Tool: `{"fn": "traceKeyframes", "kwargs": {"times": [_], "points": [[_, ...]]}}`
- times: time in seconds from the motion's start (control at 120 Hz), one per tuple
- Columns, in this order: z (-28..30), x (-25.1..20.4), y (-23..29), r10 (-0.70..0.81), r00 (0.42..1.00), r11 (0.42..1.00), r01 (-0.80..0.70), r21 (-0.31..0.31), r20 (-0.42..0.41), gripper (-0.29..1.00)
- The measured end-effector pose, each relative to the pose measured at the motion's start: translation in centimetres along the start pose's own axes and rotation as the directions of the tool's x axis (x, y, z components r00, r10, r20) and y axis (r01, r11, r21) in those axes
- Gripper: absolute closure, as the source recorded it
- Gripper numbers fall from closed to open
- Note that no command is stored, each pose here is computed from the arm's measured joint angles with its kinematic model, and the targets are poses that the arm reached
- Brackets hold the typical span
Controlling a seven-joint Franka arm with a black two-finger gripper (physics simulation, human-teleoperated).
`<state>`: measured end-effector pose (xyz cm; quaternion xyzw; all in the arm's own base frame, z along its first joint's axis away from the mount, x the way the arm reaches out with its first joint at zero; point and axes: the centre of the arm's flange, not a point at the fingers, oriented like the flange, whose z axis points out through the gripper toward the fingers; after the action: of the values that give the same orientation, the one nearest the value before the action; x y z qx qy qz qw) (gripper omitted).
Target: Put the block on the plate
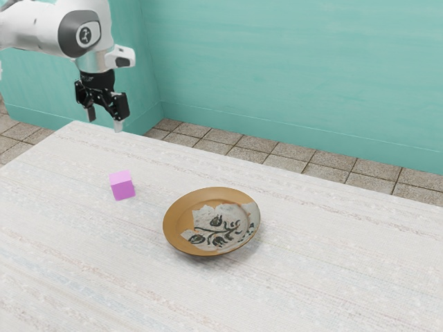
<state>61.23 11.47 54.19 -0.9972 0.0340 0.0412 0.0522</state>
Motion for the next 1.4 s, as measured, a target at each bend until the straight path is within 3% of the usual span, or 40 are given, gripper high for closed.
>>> {"fn": "traceKeyframes", "kwargs": {"times": [0.3, 0.483, 0.675, 1.008, 1.4], "points": [[14.9, 5.3, -7.6, 0.161, 0.986, 0.983, -0.163, -0.088, -0.037, 0.0], [20.3, 7.3, -11.0, 0.253, 0.962, 0.959, -0.263, -0.107, -0.1, 0.0], [22.5, 8.3, -11.7, 0.382, 0.912, 0.914, -0.397, -0.083, -0.149, 0.0], [25.2, 8.2, -11.8, 0.593, 0.783, 0.788, -0.612, -0.065, -0.185, 0.0], [27.3, 9.0, -11.5, 0.733, 0.648, 0.659, -0.752, -0.017, -0.209, 0.0]]}}
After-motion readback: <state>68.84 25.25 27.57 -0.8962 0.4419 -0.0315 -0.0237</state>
